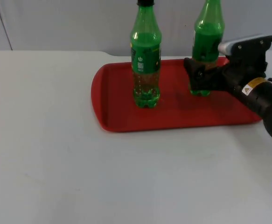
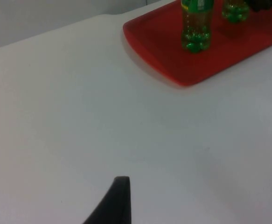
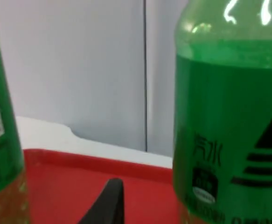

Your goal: Place the bottle upright on the tray.

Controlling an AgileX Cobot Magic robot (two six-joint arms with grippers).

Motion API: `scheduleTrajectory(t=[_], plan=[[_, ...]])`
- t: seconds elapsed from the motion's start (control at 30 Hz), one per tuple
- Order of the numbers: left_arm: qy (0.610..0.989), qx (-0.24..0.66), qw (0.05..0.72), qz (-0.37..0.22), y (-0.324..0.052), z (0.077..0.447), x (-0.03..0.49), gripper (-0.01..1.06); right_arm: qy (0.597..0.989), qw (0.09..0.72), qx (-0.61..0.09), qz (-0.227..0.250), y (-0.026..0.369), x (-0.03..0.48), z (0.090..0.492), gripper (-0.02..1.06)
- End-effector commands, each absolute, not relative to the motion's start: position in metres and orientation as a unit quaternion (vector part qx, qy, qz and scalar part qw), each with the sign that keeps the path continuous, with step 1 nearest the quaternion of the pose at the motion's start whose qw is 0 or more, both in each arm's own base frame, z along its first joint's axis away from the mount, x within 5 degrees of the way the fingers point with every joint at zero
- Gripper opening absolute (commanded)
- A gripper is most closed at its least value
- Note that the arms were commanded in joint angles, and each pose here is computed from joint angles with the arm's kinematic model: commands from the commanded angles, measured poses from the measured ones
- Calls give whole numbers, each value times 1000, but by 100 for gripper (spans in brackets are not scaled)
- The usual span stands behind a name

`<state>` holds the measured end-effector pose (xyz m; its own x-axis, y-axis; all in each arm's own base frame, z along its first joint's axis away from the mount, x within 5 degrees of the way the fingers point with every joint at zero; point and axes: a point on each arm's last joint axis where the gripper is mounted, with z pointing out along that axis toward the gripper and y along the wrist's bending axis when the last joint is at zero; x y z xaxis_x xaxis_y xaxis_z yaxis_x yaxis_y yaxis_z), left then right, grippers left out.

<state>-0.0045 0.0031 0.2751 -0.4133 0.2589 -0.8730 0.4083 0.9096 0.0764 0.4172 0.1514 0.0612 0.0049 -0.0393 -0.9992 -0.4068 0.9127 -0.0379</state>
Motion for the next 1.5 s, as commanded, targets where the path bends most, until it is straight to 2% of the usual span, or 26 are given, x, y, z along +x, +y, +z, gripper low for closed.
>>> scheduleTrajectory(t=[0.0, 0.17, 0.33, 0.47, 0.6, 0.63, 0.8, 0.97, 1.13, 1.47], plan=[[835, 199, 507, -77, 3, 274, -4, 104, 704, 679, -167, 125, 149, 409, 68, 105], [835, 199, 507, -77, 3, 274, -4, 104, 751, 631, -161, 110, 140, 392, 71, 105], [835, 199, 507, -77, 3, 274, -4, 104, 760, 623, -152, 106, 130, 370, 88, 105], [835, 199, 507, -77, 3, 274, -4, 104, 789, 585, -157, 98, 124, 354, 102, 105], [835, 199, 507, -77, 3, 274, -4, 104, 856, 486, -159, 77, 117, 338, 125, 105], [835, 199, 507, -77, 3, 274, -4, 104, 856, 486, -159, 77, 117, 338, 125, 105], [835, 199, 507, -77, 3, 274, -4, 104, 903, 391, -167, 60, 110, 317, 151, 105], [835, 199, 507, -77, 3, 274, -4, 104, 923, 346, -157, 57, 103, 300, 175, 105], [835, 199, 507, -77, 3, 274, -4, 104, 930, 327, -157, 53, 97, 283, 201, 105], [835, 199, 507, -77, 3, 274, -4, 104, 917, 362, -154, 58, 87, 252, 254, 105]])
